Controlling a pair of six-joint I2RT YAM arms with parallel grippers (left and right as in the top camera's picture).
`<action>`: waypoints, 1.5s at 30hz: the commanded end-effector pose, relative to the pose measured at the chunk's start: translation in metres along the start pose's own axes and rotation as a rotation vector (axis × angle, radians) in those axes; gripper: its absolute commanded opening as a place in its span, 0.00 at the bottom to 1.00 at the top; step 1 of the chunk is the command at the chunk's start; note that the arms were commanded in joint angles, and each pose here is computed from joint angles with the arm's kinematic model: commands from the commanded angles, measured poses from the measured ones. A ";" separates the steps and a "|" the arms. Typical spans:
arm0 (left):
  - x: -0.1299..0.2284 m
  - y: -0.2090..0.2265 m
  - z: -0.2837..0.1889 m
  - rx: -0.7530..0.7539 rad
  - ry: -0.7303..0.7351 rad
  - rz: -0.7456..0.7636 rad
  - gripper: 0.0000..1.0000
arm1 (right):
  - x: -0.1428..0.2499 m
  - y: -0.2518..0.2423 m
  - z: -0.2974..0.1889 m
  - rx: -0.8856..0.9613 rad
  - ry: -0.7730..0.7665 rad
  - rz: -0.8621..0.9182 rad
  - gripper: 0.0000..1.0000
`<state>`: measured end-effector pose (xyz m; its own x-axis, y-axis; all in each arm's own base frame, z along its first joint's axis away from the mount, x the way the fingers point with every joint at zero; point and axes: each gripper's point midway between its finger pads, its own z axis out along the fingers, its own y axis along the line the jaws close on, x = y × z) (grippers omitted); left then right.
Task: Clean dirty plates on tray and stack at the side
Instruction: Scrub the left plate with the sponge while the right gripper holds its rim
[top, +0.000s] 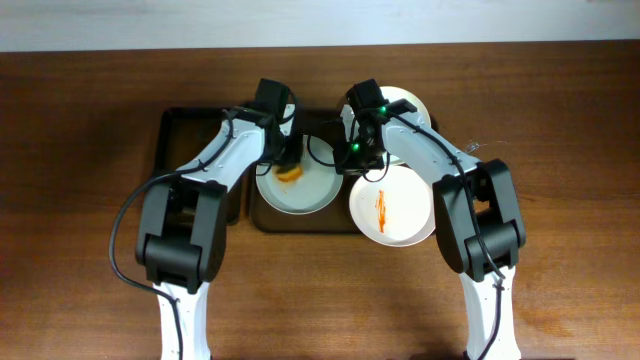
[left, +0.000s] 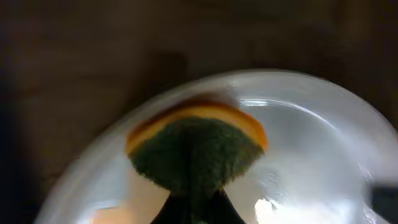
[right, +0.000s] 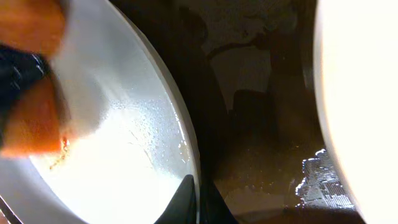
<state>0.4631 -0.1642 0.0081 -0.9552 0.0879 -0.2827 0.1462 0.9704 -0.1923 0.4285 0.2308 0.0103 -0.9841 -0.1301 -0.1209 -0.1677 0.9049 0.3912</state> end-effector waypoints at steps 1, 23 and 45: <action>0.028 0.066 0.020 -0.355 0.054 -0.230 0.00 | 0.001 0.000 0.005 -0.021 0.012 -0.005 0.04; 0.065 0.007 0.031 -0.213 0.214 -0.006 0.00 | -0.002 0.002 0.007 -0.298 0.026 0.133 0.04; 0.089 0.002 0.026 -0.175 0.322 0.010 0.00 | -0.004 0.003 0.007 -0.302 0.021 0.126 0.04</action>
<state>0.4464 -0.1221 0.0054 -0.9641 0.0374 -0.2629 -0.0300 0.9683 0.2479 0.4384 0.2324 0.0145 -0.9973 -0.0271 -0.0682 -0.0644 0.7691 0.6359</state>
